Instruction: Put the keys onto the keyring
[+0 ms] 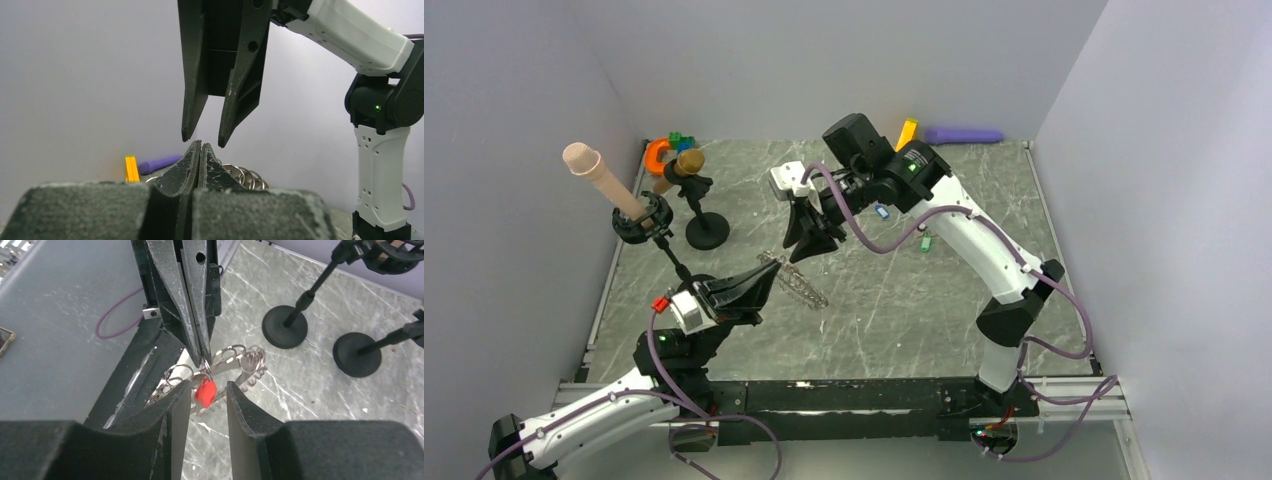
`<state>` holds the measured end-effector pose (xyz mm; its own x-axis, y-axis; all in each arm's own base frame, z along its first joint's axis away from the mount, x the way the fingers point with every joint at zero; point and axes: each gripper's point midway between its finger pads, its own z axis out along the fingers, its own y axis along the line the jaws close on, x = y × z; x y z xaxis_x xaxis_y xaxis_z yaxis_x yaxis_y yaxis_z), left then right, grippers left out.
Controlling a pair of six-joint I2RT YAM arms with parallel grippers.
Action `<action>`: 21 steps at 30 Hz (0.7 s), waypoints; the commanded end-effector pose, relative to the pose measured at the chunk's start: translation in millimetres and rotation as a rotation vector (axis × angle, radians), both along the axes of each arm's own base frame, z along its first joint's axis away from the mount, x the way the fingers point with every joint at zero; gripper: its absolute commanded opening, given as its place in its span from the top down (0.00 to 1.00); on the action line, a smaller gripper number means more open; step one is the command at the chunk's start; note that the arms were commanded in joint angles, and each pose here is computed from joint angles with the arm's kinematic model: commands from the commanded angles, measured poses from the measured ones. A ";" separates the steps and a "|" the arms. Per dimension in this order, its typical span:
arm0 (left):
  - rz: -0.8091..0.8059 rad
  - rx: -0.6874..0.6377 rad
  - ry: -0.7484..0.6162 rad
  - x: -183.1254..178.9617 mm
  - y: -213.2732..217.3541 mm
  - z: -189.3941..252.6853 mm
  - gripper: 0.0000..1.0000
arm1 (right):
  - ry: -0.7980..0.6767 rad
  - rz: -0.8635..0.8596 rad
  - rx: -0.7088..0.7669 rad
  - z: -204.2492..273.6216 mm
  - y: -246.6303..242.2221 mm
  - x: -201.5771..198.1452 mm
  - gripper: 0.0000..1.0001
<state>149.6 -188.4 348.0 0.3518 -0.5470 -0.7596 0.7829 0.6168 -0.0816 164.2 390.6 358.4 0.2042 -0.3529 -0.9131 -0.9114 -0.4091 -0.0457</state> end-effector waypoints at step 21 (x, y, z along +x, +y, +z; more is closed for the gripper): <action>-0.071 -0.056 -0.083 -18.8 2.1 21.2 1.00 | 0.023 0.067 0.014 -4.1 6.6 -18.2 0.79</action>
